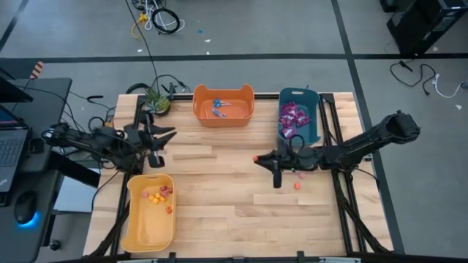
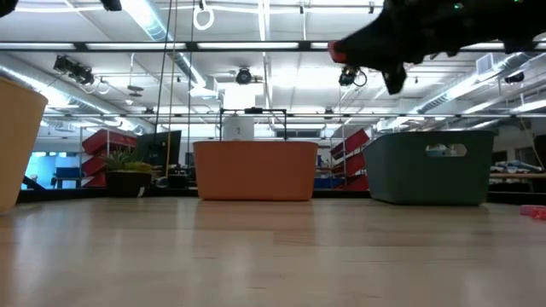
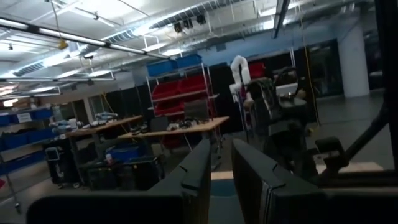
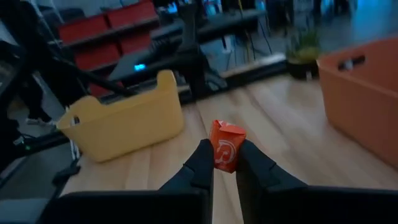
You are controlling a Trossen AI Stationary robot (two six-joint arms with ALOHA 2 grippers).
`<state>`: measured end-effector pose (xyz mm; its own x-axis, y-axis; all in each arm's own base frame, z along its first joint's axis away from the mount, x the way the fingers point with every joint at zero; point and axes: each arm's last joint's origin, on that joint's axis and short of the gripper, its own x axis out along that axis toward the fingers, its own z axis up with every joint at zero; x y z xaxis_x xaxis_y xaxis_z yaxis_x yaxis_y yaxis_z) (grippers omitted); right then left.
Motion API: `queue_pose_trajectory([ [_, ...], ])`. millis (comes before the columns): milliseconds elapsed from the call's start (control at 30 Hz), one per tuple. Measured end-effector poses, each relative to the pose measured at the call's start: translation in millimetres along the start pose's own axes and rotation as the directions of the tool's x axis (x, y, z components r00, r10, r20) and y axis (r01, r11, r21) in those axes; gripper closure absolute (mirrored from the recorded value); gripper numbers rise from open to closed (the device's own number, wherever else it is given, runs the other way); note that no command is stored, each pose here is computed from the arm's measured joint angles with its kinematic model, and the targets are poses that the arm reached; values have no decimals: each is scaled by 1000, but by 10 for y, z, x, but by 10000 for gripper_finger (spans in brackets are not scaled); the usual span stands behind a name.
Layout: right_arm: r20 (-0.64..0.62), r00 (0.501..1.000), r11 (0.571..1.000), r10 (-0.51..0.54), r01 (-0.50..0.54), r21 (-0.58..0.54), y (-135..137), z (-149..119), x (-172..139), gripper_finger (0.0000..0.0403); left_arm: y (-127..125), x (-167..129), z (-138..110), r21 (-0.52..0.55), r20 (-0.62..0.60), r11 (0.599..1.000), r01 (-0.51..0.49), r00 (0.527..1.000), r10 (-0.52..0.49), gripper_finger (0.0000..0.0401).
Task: Sort candy
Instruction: Put the top orange candy into the yellow bin
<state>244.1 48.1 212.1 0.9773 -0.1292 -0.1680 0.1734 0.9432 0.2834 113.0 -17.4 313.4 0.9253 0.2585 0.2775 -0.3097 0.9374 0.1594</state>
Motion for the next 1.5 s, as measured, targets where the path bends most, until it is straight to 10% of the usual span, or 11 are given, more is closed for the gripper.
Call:
queue_pose_trajectory([
  [1500, 71, 915, 884, 397, -361, -296, 554, 334, 2521, 367, 97, -135, 39, -18, 16, 1000, -6, 1000, 7, 334],
])
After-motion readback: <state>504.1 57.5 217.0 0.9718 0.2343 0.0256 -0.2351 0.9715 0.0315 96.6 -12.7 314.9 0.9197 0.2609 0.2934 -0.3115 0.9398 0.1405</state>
